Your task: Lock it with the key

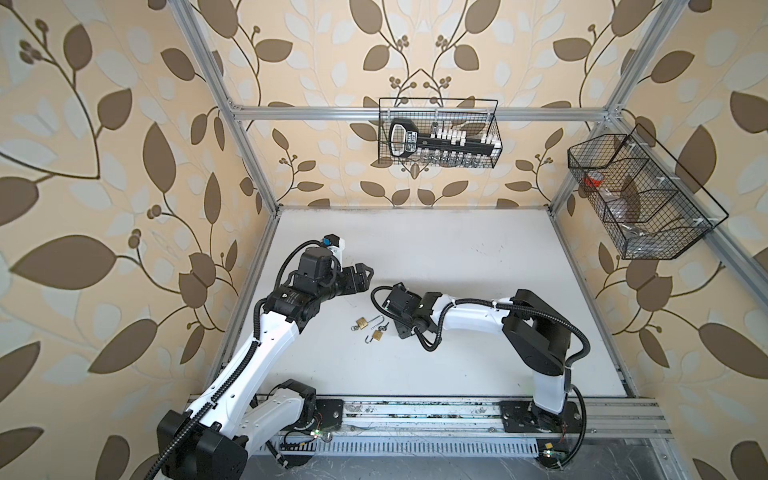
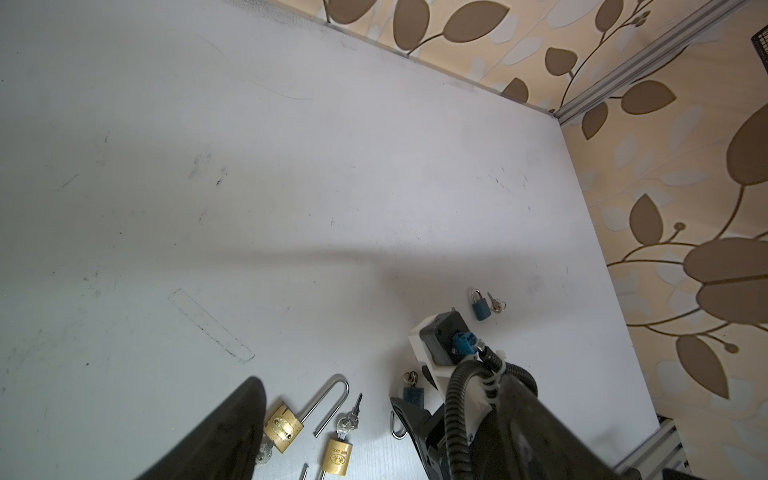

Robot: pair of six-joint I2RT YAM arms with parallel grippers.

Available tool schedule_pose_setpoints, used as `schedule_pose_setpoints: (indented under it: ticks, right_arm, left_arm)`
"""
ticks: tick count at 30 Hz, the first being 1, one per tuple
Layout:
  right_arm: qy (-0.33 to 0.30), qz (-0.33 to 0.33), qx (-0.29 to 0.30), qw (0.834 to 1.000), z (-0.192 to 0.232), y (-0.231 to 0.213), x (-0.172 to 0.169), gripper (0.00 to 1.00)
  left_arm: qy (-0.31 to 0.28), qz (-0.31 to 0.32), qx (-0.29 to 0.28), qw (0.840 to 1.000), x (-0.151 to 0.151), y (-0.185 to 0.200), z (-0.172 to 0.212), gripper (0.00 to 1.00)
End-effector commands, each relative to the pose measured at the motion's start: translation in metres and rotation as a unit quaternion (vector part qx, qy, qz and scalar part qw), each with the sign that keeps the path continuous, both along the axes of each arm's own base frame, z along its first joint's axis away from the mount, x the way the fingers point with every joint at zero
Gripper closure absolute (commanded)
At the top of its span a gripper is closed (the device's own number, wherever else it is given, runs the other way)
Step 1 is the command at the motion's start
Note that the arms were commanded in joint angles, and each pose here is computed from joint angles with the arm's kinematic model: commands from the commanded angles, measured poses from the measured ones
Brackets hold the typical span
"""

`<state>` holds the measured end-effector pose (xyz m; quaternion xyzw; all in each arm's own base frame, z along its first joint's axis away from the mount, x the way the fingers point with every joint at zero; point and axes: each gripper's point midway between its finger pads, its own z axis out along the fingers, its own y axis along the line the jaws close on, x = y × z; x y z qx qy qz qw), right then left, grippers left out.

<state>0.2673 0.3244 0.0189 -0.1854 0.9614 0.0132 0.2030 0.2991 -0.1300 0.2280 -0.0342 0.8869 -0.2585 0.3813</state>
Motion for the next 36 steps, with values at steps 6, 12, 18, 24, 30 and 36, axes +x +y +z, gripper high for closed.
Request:
schedule_pose_setpoints:
  ticks: [6,12,18,24,30,36]
  right_arm:
    - [0.028,-0.002,-0.021,0.999,-0.006,-0.012,-0.015,0.60]
    - [0.029,-0.001,-0.023,0.999,0.001,-0.014,-0.019,0.57]
    - [0.037,-0.004,-0.033,0.999,-0.004,-0.022,-0.025,0.60]
    - [0.047,0.005,-0.027,0.999,-0.010,-0.016,-0.027,0.73]
    - [0.013,0.012,0.024,1.000,0.029,-0.002,-0.016,0.84]
    - [-0.078,-0.031,0.197,0.977,0.125,-0.005,0.009,0.98]
  left_arm:
    - [-0.016,-0.008,-0.020,1.000,0.001,-0.005,0.009,0.13]
    - [-0.014,-0.010,-0.022,1.000,0.000,-0.007,0.009,0.13]
    - [-0.013,-0.011,-0.025,1.000,-0.002,-0.008,0.007,0.13]
    - [-0.013,-0.013,-0.027,0.999,-0.002,-0.010,0.008,0.13]
    - [-0.017,-0.013,-0.025,0.999,-0.003,-0.009,0.015,0.11]
    - [-0.045,-0.057,-0.044,0.996,-0.004,-0.030,0.042,0.07]
